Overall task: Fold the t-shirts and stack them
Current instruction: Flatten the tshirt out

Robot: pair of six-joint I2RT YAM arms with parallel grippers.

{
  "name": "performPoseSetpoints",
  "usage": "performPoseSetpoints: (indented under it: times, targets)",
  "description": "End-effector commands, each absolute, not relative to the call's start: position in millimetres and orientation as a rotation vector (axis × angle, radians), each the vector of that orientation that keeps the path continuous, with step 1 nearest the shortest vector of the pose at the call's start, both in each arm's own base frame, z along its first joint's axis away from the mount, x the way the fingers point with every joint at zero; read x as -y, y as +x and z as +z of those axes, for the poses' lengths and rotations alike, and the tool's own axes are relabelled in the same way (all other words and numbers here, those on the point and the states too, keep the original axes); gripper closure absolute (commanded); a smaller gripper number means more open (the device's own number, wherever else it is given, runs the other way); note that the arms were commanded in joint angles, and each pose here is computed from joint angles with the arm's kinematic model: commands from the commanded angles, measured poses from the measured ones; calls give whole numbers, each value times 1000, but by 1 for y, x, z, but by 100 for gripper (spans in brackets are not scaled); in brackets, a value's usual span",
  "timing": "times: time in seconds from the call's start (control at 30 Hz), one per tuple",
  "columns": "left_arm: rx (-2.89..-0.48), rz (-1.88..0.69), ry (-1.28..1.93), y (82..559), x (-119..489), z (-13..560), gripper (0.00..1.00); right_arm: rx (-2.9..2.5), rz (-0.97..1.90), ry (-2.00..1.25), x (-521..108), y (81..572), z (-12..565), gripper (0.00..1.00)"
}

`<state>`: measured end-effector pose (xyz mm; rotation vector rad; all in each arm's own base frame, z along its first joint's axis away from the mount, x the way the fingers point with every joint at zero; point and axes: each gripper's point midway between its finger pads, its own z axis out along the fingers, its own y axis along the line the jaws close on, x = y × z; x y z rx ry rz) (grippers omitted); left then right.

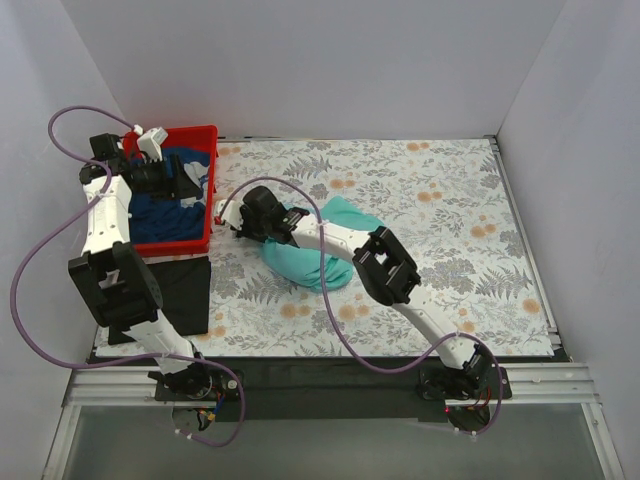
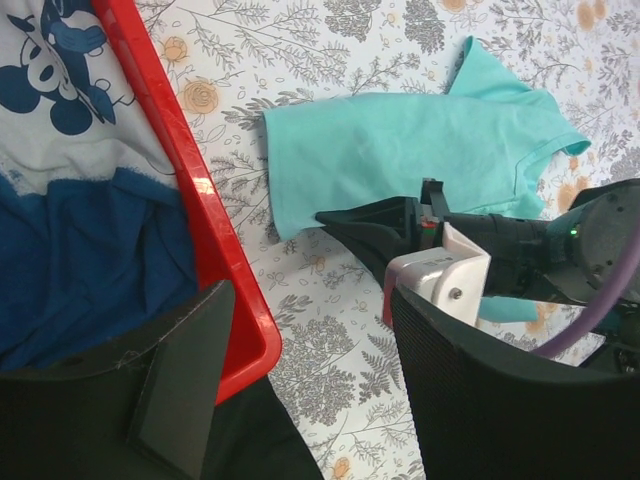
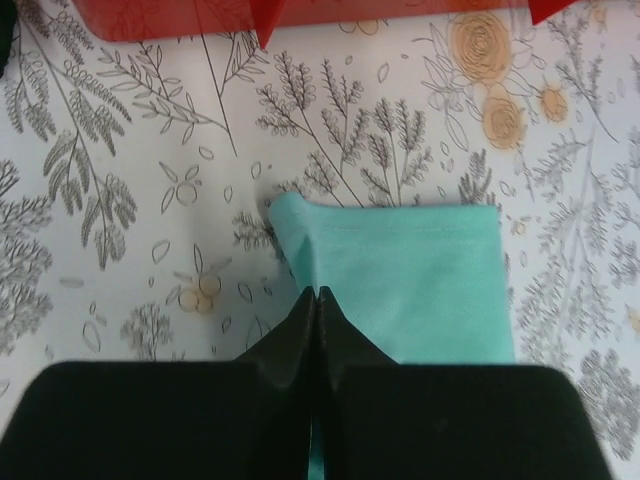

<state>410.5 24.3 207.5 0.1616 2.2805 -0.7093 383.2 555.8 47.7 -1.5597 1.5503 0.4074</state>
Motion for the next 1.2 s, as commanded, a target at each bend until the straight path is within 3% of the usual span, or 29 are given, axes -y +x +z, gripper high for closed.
performPoseSetpoints:
  times: [0.0, 0.17, 0.33, 0.5, 0.67, 0.87, 1.03, 1.17]
  targets:
    - [-2180, -730, 222, 407, -14, 245, 37, -1359, 365, -1384, -542, 400, 206, 99]
    - [-2139, -816, 264, 408, 8, 260, 35, -1282, 307, -1155, -445, 420, 365, 99]
    - [-2140, -768, 427, 398, 58, 250, 34, -1294, 214, -976, -317, 410, 449, 99]
    - [-2140, -771, 566, 383, 107, 230, 34, -1390, 148, -885, -217, 382, 442, 99]
    - [-2167, -861, 705, 353, 149, 195, 34, -1582, 7, -846, -142, 350, 353, 99]
    - [-2163, -774, 938, 319, 179, 148, 38, -1695, -57, -745, -89, 331, 309, 99]
    - [-2139, -695, 965, 347, 178, 150, 41, -1772, -75, -785, -78, 312, 270, 99]
    - [-2199, -659, 949, 384, 181, 134, 37, -1823, -65, -789, -75, 305, 247, 99]
